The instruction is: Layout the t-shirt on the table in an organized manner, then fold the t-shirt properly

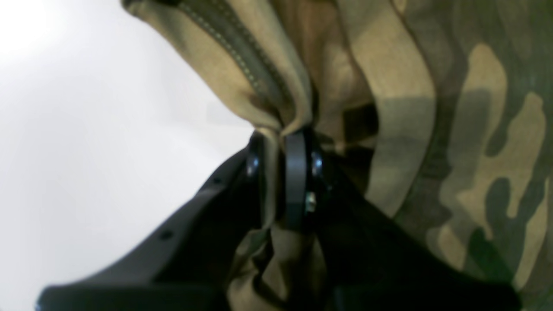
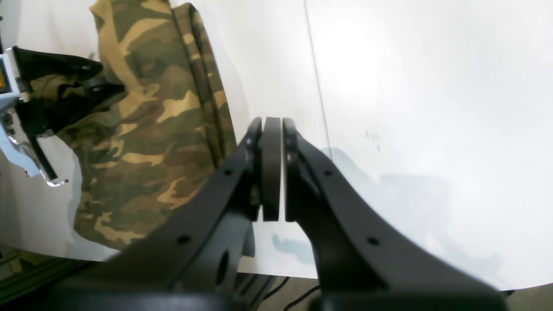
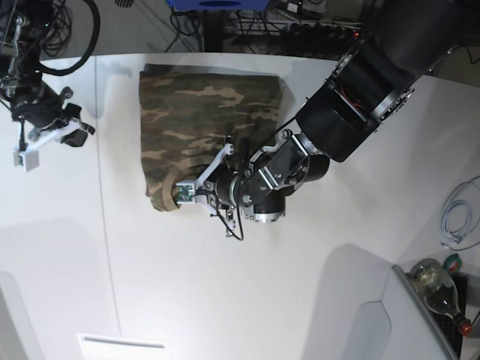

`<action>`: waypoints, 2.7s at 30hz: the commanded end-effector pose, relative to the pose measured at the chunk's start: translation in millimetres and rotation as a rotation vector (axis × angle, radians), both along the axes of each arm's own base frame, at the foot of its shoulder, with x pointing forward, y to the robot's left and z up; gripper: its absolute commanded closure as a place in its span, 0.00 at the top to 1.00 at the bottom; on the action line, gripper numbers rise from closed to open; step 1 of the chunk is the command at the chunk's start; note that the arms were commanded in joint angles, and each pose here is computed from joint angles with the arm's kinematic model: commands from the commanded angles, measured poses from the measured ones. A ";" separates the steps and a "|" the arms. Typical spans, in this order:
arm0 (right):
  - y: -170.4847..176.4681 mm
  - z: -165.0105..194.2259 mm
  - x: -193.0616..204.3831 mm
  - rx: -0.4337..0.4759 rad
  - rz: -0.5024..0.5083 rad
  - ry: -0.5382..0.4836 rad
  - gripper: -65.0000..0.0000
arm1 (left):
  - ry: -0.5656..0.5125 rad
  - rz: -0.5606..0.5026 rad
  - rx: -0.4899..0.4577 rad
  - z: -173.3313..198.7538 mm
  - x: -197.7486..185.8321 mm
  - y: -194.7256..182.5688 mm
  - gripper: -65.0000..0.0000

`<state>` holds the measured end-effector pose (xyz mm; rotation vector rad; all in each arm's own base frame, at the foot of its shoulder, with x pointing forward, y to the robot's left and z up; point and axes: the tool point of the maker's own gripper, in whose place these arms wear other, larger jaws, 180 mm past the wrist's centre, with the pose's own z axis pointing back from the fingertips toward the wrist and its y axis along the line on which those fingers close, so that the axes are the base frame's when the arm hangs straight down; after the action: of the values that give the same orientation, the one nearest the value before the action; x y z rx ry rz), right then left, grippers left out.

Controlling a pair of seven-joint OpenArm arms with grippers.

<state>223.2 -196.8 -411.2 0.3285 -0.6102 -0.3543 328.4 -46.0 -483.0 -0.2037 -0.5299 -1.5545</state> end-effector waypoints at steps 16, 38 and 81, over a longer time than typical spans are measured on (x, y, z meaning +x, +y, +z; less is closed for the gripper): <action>-4.0 10.7 10.4 -0.011 0.006 -0.047 0.00 | -0.119 -0.052 -0.035 40.2 22.8 -21.7 0.38; -13.9 37.1 -59.5 -0.163 0.130 0.003 0.00 | -0.453 0.371 -0.028 167.4 -12.3 101.6 0.00; 86.4 -226.0 -359.8 -0.216 0.555 0.447 0.00 | 0.347 0.863 0.145 -158.4 -382.7 259.5 0.00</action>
<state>-122.7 -112.7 -639.2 0.1795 -0.1344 0.1705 -35.0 203.9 -643.9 -0.1043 -0.2138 -0.6797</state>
